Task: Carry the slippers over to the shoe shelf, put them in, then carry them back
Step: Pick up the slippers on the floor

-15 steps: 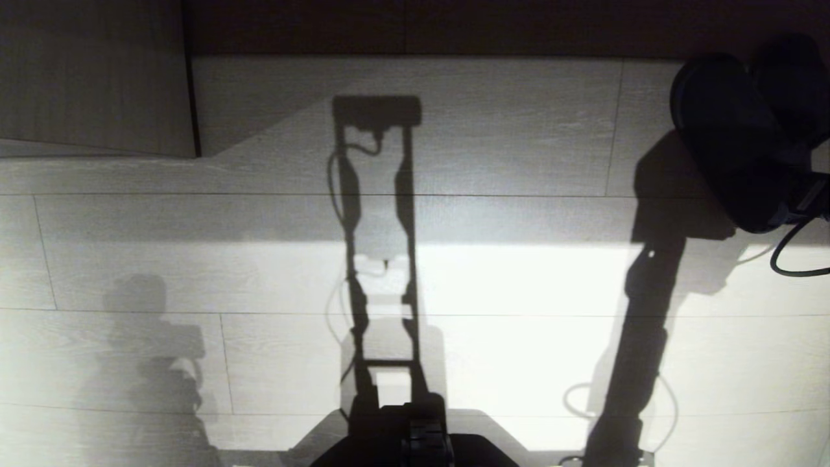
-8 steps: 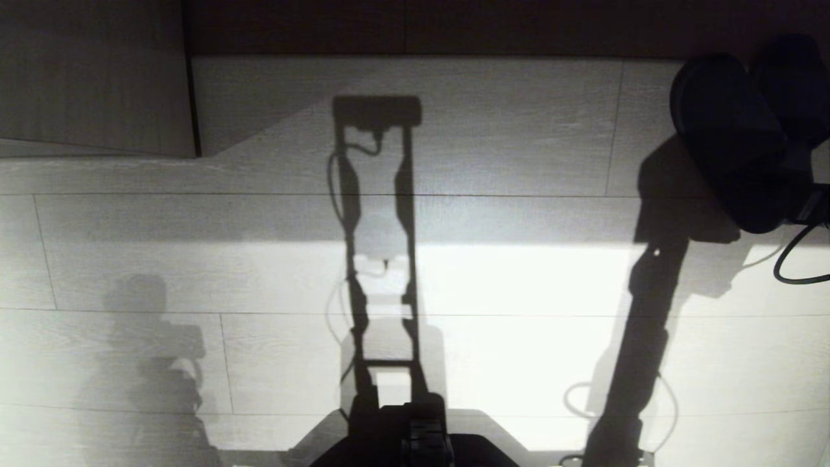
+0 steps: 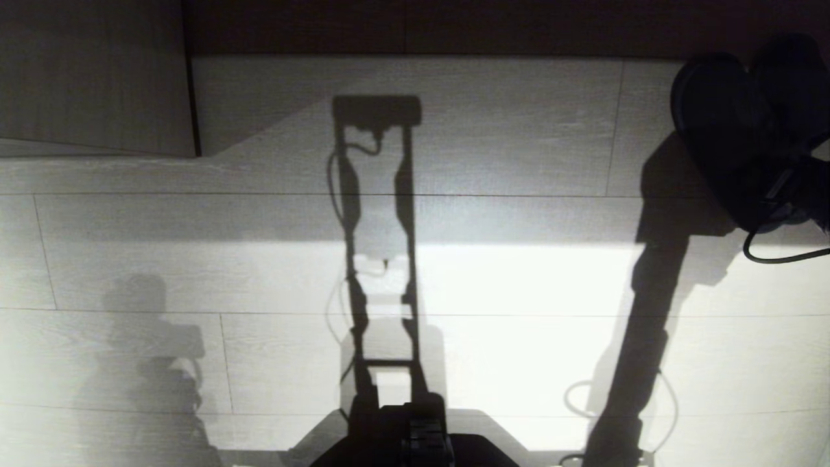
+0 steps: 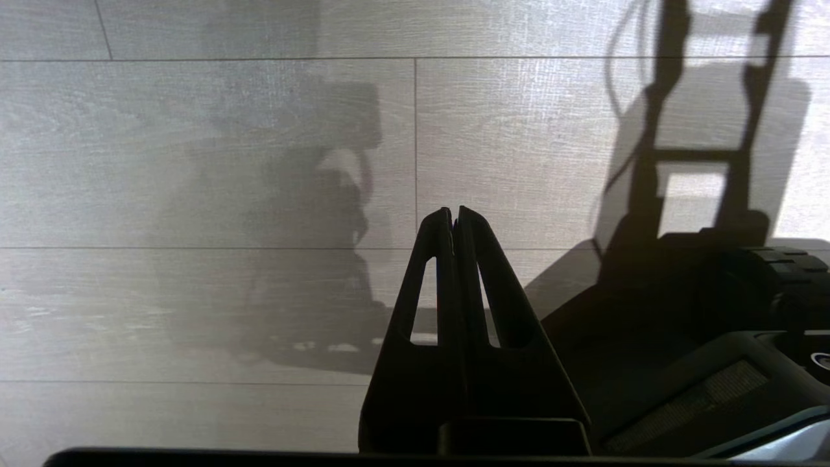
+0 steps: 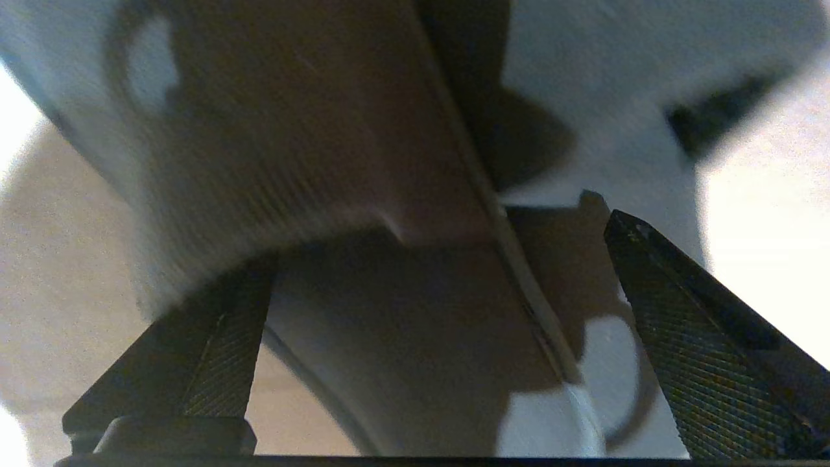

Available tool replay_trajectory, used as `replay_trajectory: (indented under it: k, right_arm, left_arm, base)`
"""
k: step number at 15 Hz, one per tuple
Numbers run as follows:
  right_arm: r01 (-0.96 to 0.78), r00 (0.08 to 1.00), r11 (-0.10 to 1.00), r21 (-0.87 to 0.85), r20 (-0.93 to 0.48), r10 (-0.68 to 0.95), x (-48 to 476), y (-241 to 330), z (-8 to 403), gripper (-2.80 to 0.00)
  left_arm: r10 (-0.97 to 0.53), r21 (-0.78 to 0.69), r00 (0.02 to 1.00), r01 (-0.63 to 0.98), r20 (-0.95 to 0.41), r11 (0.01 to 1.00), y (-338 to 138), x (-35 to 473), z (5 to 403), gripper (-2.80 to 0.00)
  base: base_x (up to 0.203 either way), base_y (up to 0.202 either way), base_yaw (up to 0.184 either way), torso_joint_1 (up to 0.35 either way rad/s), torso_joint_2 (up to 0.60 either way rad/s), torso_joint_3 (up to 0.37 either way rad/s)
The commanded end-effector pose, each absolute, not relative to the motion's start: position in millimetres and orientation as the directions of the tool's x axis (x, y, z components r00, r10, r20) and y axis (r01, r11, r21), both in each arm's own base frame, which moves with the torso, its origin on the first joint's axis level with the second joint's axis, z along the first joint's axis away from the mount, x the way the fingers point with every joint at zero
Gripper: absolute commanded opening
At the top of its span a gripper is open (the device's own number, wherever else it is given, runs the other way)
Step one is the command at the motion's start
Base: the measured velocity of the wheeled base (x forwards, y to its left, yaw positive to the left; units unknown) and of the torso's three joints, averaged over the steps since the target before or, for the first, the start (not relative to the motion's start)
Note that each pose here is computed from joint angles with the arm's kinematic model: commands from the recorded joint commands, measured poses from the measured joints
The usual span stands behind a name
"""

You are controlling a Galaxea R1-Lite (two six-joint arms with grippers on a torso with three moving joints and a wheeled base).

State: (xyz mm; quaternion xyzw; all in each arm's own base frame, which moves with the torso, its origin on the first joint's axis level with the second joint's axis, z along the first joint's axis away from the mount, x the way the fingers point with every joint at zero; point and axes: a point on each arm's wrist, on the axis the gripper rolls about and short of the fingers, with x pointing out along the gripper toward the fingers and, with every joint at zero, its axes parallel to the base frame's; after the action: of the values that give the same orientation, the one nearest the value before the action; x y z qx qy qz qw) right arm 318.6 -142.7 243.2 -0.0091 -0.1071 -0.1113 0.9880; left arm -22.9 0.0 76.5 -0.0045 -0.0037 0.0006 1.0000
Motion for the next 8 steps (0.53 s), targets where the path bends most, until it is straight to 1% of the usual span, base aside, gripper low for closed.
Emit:
replay_trajectory:
  k: [1,4,8]
  right_arm:
    - [0.183,0.954,0.983,0.007,0.239,-0.180,333.2,-136.6,242.9,0.00]
    - [0.152,0.958,0.988,0.006,0.243,-0.149,344.2,-130.6,240.9,0.00]
    - [0.150,0.938,0.989,-0.014,0.317,-0.138,348.7,-131.2,247.0,0.00]
  left_arm:
    - [0.002,-0.009,1.000,-0.001,0.008,1.000,0.0,-22.9,76.5,-2.80]
    - [0.002,-0.009,1.000,-0.001,0.008,1.000,0.0,-22.9,76.5,-2.80]
    - [0.002,-0.009,1.000,-0.001,0.008,1.000,0.0,-22.9,76.5,-2.80]
  base:
    - [0.000,0.000,0.000,0.000,0.00,0.000]
    - [0.000,0.000,0.000,0.000,0.00,0.000]
    - [0.000,0.000,0.000,0.000,0.00,0.000]
